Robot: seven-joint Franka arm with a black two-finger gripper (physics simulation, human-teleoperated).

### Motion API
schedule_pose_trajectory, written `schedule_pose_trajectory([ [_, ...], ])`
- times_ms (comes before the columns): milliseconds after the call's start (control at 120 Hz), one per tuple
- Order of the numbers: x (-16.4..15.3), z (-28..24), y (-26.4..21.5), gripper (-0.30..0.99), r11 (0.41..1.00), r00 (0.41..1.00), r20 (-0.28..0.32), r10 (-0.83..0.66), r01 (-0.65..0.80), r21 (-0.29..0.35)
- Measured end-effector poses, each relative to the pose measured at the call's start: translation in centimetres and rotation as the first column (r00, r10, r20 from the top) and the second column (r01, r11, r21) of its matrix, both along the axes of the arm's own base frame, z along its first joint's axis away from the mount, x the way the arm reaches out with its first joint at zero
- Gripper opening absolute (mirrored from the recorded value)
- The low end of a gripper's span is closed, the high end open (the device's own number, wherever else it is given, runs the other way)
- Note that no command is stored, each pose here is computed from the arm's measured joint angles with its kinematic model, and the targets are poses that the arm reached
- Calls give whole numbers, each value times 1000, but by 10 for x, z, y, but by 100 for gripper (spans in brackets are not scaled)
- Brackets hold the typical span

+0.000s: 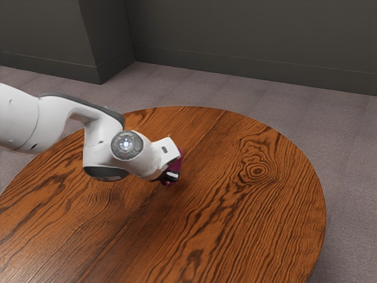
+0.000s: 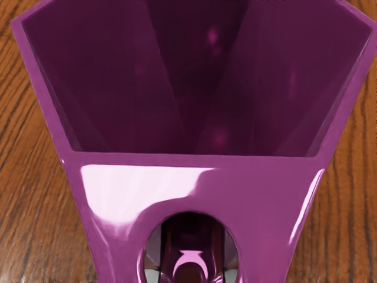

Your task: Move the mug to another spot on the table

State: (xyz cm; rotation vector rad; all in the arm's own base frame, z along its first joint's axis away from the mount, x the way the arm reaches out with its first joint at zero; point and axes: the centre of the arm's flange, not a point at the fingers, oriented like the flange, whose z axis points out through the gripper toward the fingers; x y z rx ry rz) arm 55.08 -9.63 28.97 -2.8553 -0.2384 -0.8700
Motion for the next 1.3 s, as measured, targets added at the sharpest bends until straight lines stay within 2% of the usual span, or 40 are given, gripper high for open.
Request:
schedule_pose_trajectory([
  [192,1,-17,18,3,1000,1000,-22,-5,5,-2],
  [433,-6,-29,19,4,1000,999,-44,-27,27,-12],
  [1300,-19,-30,19,57,999,997,-60,-51,51,-14],
])
